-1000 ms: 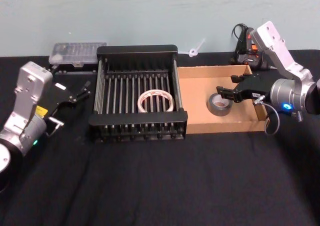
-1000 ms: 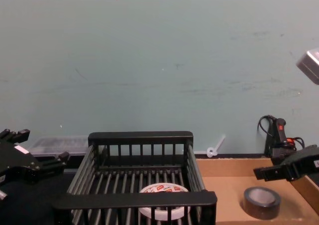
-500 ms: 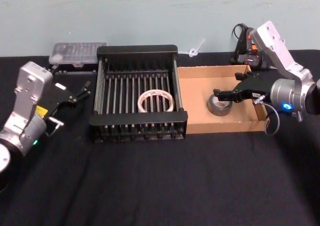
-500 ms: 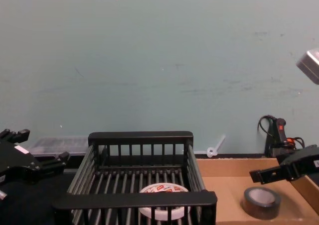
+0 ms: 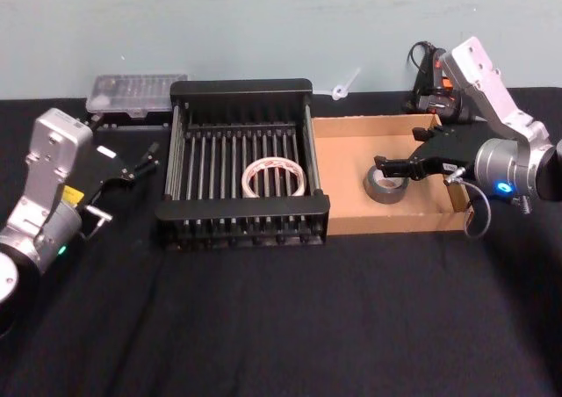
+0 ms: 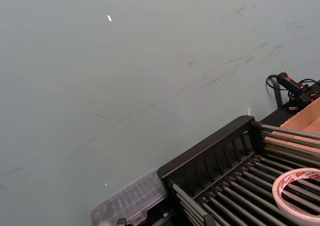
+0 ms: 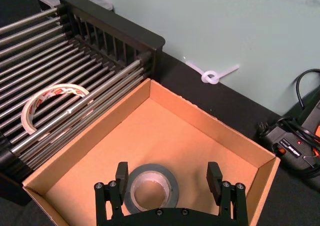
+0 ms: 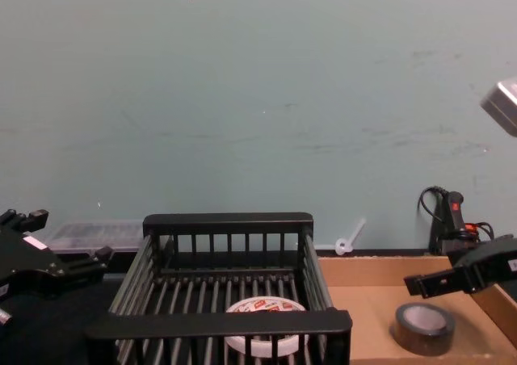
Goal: Pick up the white tape and place it into the black box , Pick up the silver tape and place it into the brown box.
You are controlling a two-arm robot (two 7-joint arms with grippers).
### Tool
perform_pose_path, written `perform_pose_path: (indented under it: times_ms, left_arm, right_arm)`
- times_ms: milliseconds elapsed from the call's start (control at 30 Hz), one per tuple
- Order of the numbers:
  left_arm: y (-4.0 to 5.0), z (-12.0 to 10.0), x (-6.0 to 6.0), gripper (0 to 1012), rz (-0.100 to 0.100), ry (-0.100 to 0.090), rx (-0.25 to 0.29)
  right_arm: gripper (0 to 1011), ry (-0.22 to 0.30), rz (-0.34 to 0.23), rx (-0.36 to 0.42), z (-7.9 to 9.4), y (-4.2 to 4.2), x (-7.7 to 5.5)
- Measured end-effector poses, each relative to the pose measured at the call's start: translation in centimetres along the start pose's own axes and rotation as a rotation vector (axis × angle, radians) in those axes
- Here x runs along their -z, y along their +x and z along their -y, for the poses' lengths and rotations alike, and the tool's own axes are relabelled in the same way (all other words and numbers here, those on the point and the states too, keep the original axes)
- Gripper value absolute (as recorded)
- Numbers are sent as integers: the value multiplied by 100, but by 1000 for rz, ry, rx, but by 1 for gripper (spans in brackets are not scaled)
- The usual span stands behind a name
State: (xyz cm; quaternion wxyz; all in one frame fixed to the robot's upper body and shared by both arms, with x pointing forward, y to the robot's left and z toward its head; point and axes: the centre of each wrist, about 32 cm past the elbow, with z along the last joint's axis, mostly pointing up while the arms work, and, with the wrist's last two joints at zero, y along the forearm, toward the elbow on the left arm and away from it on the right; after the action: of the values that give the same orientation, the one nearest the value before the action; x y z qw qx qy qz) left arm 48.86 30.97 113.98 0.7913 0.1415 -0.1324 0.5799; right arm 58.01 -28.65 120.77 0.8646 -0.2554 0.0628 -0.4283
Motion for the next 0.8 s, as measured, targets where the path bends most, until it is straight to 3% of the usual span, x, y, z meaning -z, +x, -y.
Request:
perform_pose_path:
  times_ms: [233, 467, 800]
  left_arm:
    - [0, 0, 0, 1001, 0, 0, 0]
    - [0, 0, 0, 1001, 0, 0, 0]
    - [0, 0, 0, 1001, 0, 0, 0]
  right_arm:
    - [1002, 65, 7, 43, 48, -102, 40]
    - [1002, 167, 7, 166, 134, -357, 199]
    - [1003, 229, -11, 310, 213, -715, 548]
